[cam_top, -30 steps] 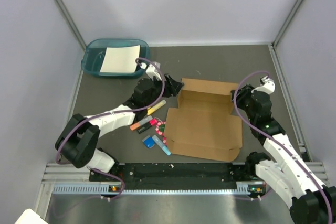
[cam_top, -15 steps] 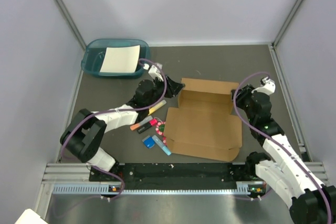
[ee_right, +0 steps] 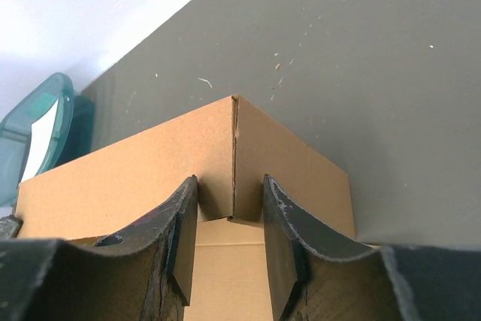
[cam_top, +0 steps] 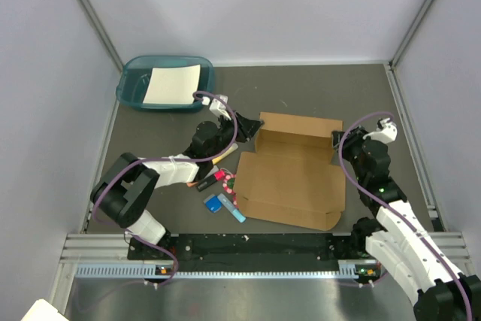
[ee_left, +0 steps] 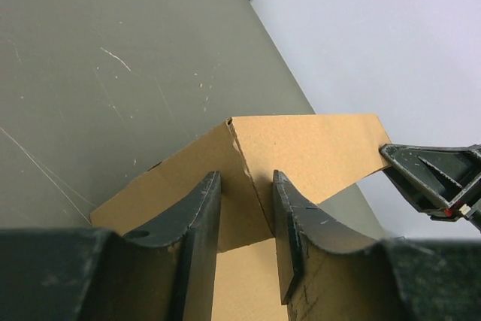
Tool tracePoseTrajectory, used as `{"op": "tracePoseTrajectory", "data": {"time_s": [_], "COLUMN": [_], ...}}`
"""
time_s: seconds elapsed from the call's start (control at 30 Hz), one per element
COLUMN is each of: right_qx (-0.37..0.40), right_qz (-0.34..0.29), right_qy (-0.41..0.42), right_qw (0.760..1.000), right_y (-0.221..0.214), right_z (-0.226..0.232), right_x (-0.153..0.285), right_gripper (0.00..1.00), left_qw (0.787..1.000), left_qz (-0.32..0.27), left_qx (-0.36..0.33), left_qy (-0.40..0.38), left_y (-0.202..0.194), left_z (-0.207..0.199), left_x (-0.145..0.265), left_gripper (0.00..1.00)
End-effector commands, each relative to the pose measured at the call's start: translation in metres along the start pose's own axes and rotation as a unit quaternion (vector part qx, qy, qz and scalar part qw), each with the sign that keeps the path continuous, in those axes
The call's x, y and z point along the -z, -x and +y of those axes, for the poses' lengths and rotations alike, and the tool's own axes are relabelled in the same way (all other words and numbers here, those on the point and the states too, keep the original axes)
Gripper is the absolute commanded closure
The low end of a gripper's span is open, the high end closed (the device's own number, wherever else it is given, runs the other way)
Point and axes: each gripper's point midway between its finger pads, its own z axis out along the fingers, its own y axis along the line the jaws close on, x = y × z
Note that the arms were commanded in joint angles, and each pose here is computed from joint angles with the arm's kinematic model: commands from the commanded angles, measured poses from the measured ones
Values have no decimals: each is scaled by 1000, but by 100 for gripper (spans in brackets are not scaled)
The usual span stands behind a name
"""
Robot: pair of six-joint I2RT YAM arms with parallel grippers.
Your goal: Fold the paper box
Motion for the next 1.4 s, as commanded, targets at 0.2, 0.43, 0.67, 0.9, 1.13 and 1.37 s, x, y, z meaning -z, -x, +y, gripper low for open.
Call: {"op": "tracePoseTrajectory", "data": {"time_s": [0.2,0.43,0.67,0.9,1.13,1.37], "right_qx": [37,51,64,132,367,679], "right_qz": [121,95,51,18,35,39], "right_qy": [-77,-75,-68,-5,9,-43], "right_qw": [989,991,994,991,930,732], "right_y": [-57,-22,21,82,87,22], "right_z": [-45,-26,-6,45,104,146], "right_x": [19,22,32,55,63,44], "right_gripper": [70,48,35,32,32,29], "left_qw": [996,996,997,996,991,986], "left_qz": [84,65,40,-32,-47,-85], "left_qx": [1,-29,-46,-59,-66,-35], "left_qy": [34,50,52,67,105,138], "left_y": [-45,-11,22,87,97,82], "left_z": [11,0,-11,-20,-14,1], "left_x": [13,14,19,48,80,137], "left_gripper": [64,43,34,24,25,26]}}
